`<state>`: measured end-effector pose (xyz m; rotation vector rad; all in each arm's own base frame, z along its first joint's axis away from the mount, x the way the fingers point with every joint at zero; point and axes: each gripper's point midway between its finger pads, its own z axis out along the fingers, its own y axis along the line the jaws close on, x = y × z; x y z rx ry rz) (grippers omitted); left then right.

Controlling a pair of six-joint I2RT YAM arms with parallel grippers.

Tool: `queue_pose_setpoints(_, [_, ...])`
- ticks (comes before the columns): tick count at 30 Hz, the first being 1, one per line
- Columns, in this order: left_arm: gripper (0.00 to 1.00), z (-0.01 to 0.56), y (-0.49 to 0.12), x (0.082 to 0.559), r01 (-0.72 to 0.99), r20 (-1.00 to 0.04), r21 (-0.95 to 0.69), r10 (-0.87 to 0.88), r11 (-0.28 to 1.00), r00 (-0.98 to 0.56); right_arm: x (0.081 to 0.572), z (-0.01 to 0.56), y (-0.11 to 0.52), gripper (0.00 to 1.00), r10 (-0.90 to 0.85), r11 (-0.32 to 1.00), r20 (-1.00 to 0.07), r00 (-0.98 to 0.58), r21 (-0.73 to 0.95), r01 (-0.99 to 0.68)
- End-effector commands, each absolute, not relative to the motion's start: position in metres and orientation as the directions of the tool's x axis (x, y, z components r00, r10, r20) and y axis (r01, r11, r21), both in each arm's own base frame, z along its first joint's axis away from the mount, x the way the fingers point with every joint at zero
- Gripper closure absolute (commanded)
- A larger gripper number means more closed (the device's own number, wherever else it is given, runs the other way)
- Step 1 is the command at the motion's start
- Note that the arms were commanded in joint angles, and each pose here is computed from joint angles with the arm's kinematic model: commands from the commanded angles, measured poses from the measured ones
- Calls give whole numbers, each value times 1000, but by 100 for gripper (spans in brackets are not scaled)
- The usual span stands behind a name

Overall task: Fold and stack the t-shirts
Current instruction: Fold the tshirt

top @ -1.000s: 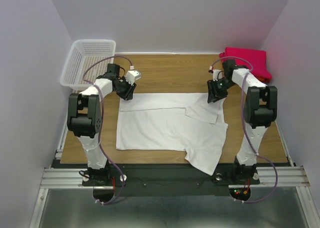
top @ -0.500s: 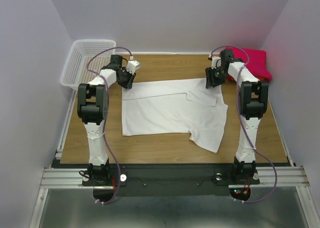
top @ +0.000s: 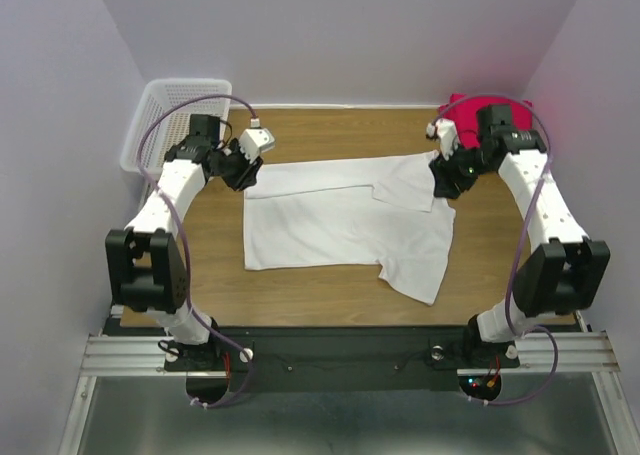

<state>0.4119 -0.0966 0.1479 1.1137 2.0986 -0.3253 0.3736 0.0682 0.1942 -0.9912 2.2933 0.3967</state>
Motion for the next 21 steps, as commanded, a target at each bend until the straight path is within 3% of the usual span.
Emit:
queue_pose_setpoints(1, [57,131,-100,353,880,-671,66,674,471,-310,280,140,52,46,-733,514,-444,-515,134,-847])
queue_pose_setpoints(3, [57,118,-100,325,899,-649,59,701,433,-295,257,124,43,48,-767,498,-408,-494,105,-861])
queue_pose_setpoints(8, [57,82,-99,278,928,-583,60,767,368,-267,255,92,31,51,-809,478,-392,-439,-2,-878])
queue_pose_setpoints(16, [58,59,-96,262,929,-524,71,806,364,-276,257,72,37,55,-807,468,-412,-423,-9,-884])
queue_pose_setpoints(21, [58,49,-93,257,930,-505,72,817,359,-277,229,63,41,54,-844,398,-384,-374,18,-917])
